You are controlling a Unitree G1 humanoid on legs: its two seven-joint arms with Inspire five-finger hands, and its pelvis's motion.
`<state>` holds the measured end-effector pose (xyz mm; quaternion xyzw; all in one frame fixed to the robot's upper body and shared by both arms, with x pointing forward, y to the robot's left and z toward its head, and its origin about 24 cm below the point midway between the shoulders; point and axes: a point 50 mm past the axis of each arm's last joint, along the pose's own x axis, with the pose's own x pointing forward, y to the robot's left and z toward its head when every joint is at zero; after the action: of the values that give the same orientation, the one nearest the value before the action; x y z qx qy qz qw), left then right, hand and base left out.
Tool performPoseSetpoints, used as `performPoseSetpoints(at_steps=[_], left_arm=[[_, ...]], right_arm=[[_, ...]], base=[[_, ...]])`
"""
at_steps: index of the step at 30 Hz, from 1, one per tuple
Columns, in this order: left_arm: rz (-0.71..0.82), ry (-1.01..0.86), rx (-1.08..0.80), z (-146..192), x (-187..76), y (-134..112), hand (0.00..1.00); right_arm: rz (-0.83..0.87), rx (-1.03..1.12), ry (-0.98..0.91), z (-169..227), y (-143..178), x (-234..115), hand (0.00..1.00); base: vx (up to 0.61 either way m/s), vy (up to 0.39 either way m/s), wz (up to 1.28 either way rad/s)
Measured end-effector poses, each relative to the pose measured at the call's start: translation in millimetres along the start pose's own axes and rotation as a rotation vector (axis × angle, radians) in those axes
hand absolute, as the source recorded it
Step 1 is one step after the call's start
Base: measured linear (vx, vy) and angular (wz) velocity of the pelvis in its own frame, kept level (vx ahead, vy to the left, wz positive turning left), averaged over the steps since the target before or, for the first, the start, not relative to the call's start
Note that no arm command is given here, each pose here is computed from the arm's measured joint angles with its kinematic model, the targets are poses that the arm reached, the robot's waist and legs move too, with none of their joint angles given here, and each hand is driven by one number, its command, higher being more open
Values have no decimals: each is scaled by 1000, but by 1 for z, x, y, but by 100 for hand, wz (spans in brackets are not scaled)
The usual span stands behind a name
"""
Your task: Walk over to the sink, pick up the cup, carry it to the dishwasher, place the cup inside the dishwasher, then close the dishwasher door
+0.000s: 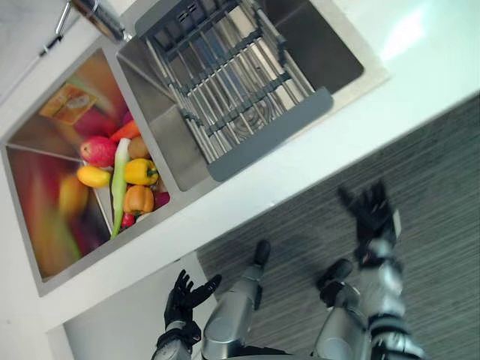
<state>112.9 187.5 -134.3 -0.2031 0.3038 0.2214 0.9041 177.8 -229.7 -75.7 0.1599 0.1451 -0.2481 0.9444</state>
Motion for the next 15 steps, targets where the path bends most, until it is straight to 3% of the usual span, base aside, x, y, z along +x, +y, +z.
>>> performPoseSetpoints(at_steps=[3, 7, 15], left_arm=[[87, -53, 65, 8, -7, 24, 100], [178, -44, 135, 12, -4, 36, 100], [297, 40, 96, 0, 0, 34, 100]], right_arm=[[-185, -59, 99, -34, -27, -36, 100], [-331, -57, 188, -57, -48, -53, 100], [-283, -175, 470, -101, -57, -90, 100]], base=[[84, 49, 49], [39, 73, 47], [22, -138, 66]])
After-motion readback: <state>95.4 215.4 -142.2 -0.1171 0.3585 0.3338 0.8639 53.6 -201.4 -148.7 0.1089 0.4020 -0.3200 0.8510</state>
